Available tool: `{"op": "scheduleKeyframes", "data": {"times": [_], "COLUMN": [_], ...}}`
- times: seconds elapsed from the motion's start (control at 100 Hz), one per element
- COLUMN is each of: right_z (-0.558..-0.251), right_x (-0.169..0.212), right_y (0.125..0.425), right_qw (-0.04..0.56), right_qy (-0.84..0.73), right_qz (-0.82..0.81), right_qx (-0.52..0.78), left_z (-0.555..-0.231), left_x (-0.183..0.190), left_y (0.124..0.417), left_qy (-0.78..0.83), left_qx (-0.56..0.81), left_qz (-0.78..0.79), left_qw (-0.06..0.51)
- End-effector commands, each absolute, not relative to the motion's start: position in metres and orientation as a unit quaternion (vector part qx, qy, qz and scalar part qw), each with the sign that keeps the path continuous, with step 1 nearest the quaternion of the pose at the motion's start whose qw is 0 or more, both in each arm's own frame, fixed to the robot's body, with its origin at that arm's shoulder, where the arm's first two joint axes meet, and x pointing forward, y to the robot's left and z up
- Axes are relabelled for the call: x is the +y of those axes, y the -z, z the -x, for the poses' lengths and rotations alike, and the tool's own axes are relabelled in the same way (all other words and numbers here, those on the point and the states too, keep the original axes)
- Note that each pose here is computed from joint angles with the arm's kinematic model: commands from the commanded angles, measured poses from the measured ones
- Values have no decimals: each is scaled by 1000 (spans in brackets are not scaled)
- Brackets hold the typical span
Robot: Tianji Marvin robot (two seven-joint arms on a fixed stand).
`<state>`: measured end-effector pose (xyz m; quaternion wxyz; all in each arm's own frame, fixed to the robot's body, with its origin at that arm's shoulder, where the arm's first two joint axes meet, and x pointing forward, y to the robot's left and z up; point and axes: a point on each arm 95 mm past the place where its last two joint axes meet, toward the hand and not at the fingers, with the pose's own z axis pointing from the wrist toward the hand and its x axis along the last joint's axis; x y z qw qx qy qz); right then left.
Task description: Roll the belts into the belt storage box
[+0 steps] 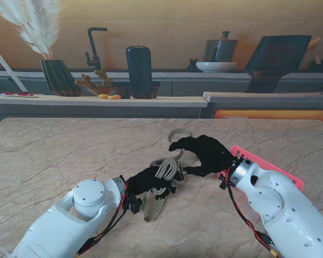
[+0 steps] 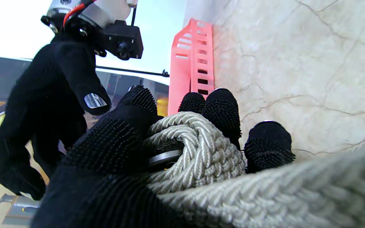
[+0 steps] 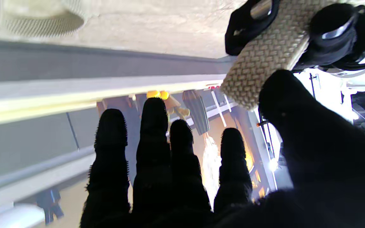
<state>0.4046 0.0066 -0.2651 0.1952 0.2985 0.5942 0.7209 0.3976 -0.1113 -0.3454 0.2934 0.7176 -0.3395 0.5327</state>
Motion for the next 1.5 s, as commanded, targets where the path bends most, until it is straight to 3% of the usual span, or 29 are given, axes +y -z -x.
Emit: {"op": "scheduleKeyframes", "data": {"times": [0.0, 0.45, 0.89, 1.26, 1.49], "right_z": [-407, -422, -420, -424, -426], "right_x": [11, 42, 56, 36, 20], "right_y": [270, 295, 301, 288, 281], "right_qw": [179, 84, 39, 114, 191], "right_qy": [-716, -715, -744, -771, -780], "right_qz": [-302, -316, -341, -435, -452], "right_qx": [604, 618, 574, 451, 388], "left_z": [-397, -396, -397, -400, -398], "left_x": [-112, -113, -115, -108, -107], "left_y": [344, 344, 345, 341, 339], "left_qy": [-534, -527, -548, -587, -602], "left_qx": [-344, -357, -309, -266, -240], "left_qz": [-713, -708, -725, -739, -740], "left_qw": [297, 305, 280, 197, 180]}}
